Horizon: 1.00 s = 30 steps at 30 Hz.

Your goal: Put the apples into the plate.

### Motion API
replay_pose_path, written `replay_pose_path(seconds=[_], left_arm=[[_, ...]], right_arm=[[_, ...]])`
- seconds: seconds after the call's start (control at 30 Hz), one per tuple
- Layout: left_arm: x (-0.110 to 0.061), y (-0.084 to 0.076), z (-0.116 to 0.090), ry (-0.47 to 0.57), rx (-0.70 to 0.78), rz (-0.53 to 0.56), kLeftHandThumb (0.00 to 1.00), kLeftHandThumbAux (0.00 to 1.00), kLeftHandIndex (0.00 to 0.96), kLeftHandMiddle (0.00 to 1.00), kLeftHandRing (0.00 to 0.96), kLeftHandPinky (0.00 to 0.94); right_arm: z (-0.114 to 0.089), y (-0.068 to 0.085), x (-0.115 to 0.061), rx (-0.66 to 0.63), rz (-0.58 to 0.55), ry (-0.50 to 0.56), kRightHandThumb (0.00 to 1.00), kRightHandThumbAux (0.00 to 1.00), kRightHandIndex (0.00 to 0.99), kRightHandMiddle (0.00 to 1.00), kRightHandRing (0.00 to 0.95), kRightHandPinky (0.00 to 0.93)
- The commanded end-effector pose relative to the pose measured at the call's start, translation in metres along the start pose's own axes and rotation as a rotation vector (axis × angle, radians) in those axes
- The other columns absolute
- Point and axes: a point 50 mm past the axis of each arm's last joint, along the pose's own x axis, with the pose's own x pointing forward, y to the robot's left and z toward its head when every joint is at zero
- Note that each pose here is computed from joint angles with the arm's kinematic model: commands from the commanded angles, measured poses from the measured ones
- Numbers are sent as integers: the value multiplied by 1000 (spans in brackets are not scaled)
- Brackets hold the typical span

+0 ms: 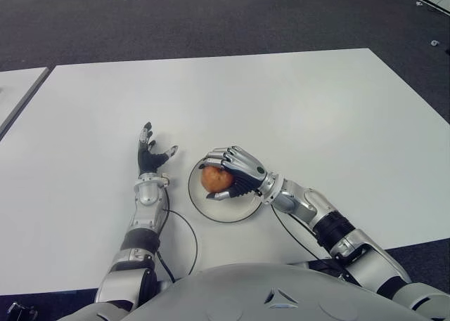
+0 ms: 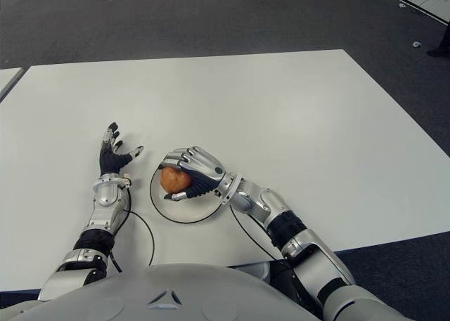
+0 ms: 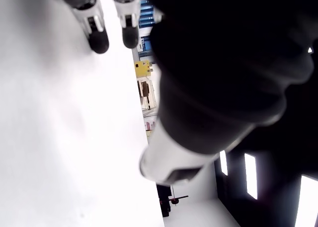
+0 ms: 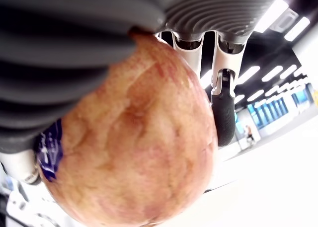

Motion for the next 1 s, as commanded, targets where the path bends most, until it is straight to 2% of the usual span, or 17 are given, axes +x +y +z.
replay_pose_path(seconds=[0.03, 0.17, 0.37, 1.0], left_arm=[[-8, 3, -17, 86, 23, -11, 109, 570, 0, 0, 0, 0], [-8, 3, -17, 84, 17, -13, 106, 566, 0, 0, 0, 0], [-7, 4, -17, 85, 16, -12, 108, 554, 0, 0, 0, 0], [-8, 3, -15, 70, 23, -9, 121, 529, 0, 0, 0, 0]], right_arm=[[0, -5, -1, -71, 0, 6, 261, 310, 25, 20, 15, 14], [1, -6, -2, -103, 0, -12, 239, 234, 5, 4, 3, 2], [1, -8, -3, -123, 10, -29, 204, 184, 0, 0, 0, 0], [-2, -12, -4, -154, 26, -14, 150, 200, 0, 0, 0, 0]])
